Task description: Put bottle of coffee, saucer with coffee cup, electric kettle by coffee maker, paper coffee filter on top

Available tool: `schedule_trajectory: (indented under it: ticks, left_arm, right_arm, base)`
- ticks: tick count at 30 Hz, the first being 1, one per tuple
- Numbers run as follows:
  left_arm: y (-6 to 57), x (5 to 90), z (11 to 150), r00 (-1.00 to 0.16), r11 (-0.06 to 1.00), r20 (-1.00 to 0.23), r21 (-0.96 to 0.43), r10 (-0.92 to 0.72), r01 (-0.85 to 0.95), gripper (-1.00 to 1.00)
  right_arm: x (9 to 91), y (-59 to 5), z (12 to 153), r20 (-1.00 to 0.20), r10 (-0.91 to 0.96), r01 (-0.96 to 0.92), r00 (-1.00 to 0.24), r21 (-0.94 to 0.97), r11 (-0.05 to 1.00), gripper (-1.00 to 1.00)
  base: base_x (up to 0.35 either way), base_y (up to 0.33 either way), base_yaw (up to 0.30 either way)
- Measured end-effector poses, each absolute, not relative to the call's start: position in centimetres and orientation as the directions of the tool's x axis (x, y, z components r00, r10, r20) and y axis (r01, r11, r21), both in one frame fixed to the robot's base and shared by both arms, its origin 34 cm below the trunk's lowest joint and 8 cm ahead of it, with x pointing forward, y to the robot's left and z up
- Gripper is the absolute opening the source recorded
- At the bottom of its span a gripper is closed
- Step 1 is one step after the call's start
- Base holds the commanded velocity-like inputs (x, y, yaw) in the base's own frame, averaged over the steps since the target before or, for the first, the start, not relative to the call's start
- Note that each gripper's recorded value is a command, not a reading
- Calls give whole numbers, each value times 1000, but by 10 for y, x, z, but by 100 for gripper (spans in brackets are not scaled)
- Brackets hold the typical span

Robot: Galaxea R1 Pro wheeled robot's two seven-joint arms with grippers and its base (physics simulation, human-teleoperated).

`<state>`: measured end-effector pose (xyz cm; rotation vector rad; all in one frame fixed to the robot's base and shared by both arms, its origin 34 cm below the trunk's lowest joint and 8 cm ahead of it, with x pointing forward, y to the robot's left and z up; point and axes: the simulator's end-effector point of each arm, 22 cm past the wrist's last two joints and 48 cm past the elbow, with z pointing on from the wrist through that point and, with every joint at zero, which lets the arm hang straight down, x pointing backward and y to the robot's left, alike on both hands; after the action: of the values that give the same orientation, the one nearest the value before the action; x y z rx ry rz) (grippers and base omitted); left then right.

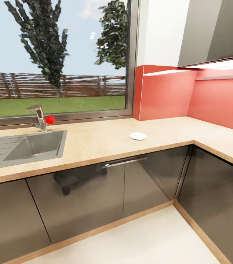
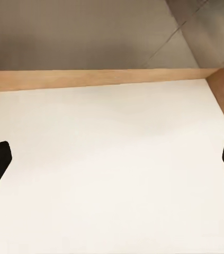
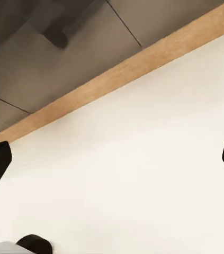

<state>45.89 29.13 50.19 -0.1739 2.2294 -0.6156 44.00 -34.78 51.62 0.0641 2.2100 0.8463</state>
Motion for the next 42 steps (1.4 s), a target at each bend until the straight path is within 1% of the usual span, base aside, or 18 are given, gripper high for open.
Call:
schedule_trajectory:
  ticks: [7, 12, 14, 23, 24, 25, 27, 31, 32, 34, 35, 37, 38, 40, 42]
  left_arm:
    - [250, 506, 569, -680, 814, -674, -547, -288, 197, 100]
    - [231, 520, 604, -687, 784, -673, -570, -274, 246, 100]
    - [221, 526, 625, -689, 767, -676, -579, -263, 276, 100]
    - [181, 537, 692, -674, 707, -696, -605, -247, 366, 100]
    - [165, 539, 720, -657, 680, -711, -613, -252, 403, 100]
    - [159, 538, 730, -656, 667, -711, -619, -251, 416, 100]
    - [153, 535, 736, -670, 645, -697, -639, -255, 419, 100]
    - [132, 530, 761, -704, 551, -662, -699, -257, 455, 100]
    - [109, 545, 801, -689, 470, -671, -719, -274, 513, 100]
    - [97, 558, 828, -684, 428, -675, -723, -275, 542, 100]
    - [88, 568, 850, -674, 400, -685, -720, -279, 566, 100]
    - [69, 595, 910, -617, 348, -731, -682, -293, 643, 100]
    - [66, 600, 922, -603, 341, -741, -671, -295, 658, 100]
    - [47, 617, 964, -566, 297, -761, -646, -316, 703, 100]
    - [37, 634, 987, -551, 287, -763, -641, -336, 712, 100]
  right_arm:
    - [501, -292, 567, -707, 260, -391, -657, 615, 685, 100]
    - [533, -265, 601, -700, 279, -441, -658, 658, 611, 100]
    - [548, -248, 623, -687, 291, -463, -666, 687, 561, 100]
    - [582, -200, 704, -712, 284, -586, -643, 695, 416, 100]
    - [602, -203, 742, -726, 295, -594, -621, 681, 428, 100]
    - [610, -189, 781, -743, 310, -630, -594, 669, 395, 100]
    - [618, -189, 806, -748, 323, -635, -580, 664, 395, 100]
    - [633, -197, 864, -739, 357, -633, -572, 674, 382, 100]
    - [640, -207, 907, -742, 383, -645, -550, 669, 369, 100]
    - [647, -222, 939, -747, 413, -649, -521, 661, 377, 100]
    - [652, -232, 952, -744, 426, -635, -514, 664, 394, 100]
    - [669, -257, 971, -749, 450, -589, -486, 661, 464, 100]
    - [673, -261, 974, -752, 452, -577, -479, 658, 483, 100]
    - [691, -277, 982, -765, 459, -524, -452, 644, 557, 100]
    - [704, -287, 989, -775, 463, -486, -431, 631, 605, 100]
  base:
    - [0, 0, 0]
    - [0, 0, 0]
    - [0, 0, 0]
    - [0, 0, 0]
    - [0, 0, 0]
    - [0, 0, 0]
    - [0, 0, 0]
    - [0, 0, 0]
    - [0, 0, 0]
    - [0, 0, 0]
    - [0, 0, 0]
    - [0, 0, 0]
    - [0, 0, 0]
    - [0, 0, 0]
    - [0, 0, 0]
